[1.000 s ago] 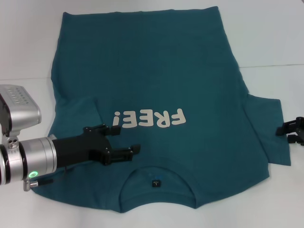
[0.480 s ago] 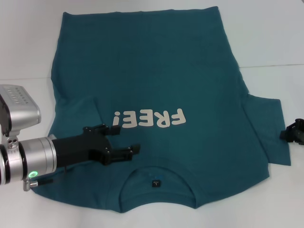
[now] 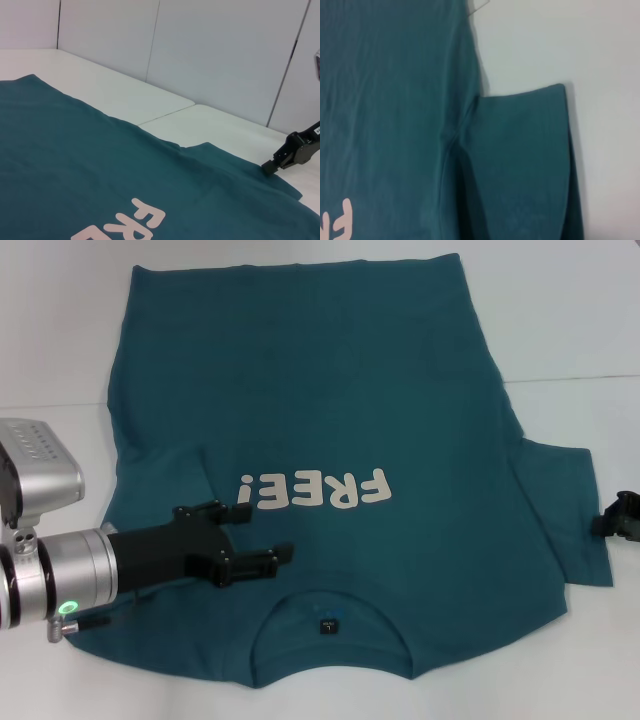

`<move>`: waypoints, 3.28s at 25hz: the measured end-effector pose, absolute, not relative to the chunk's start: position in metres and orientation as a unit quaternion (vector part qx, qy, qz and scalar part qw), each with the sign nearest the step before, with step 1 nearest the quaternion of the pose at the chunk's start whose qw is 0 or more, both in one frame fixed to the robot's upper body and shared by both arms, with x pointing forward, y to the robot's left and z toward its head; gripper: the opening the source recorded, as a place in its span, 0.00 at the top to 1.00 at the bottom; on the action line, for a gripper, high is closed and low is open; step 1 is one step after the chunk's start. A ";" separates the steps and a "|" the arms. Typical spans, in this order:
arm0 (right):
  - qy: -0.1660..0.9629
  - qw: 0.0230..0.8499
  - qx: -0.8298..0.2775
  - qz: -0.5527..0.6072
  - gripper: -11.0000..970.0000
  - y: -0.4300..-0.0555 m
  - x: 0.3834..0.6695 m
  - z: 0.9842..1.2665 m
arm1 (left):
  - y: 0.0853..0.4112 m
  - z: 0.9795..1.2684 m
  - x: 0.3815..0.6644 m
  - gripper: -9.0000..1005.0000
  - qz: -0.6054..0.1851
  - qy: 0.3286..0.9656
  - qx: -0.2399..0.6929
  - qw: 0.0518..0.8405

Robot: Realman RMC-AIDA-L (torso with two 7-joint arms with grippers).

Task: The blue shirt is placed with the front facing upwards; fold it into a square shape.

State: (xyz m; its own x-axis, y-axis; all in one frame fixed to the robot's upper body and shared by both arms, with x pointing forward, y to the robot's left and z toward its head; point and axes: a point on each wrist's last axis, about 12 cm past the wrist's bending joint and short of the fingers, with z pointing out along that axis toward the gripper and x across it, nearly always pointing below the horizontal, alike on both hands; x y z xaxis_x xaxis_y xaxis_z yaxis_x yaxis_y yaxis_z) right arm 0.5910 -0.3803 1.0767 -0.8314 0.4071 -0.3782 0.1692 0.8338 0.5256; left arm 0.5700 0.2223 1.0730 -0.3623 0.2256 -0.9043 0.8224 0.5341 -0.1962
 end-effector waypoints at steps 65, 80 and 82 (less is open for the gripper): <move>0.915 0.323 0.119 0.212 0.99 -0.428 0.600 1.167 | 0.224 1.081 0.568 0.13 -0.348 0.741 0.354 0.452; 0.920 0.312 0.088 0.222 0.99 -0.416 0.604 1.184 | 0.224 1.083 0.568 0.13 -0.351 0.737 0.359 0.453; 0.922 0.307 0.079 0.223 0.99 -0.412 0.606 1.186 | 0.224 1.084 0.568 0.13 -0.350 0.737 0.359 0.453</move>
State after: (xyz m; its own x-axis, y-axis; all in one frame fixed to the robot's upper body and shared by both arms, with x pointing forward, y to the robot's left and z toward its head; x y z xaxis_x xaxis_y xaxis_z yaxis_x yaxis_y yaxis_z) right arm 0.6058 -0.4115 1.1860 -0.7987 0.2835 -0.5308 0.0090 0.8876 0.4606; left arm 0.5679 0.2238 1.0838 -0.3310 0.2118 -0.9196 0.8469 0.4965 -0.1905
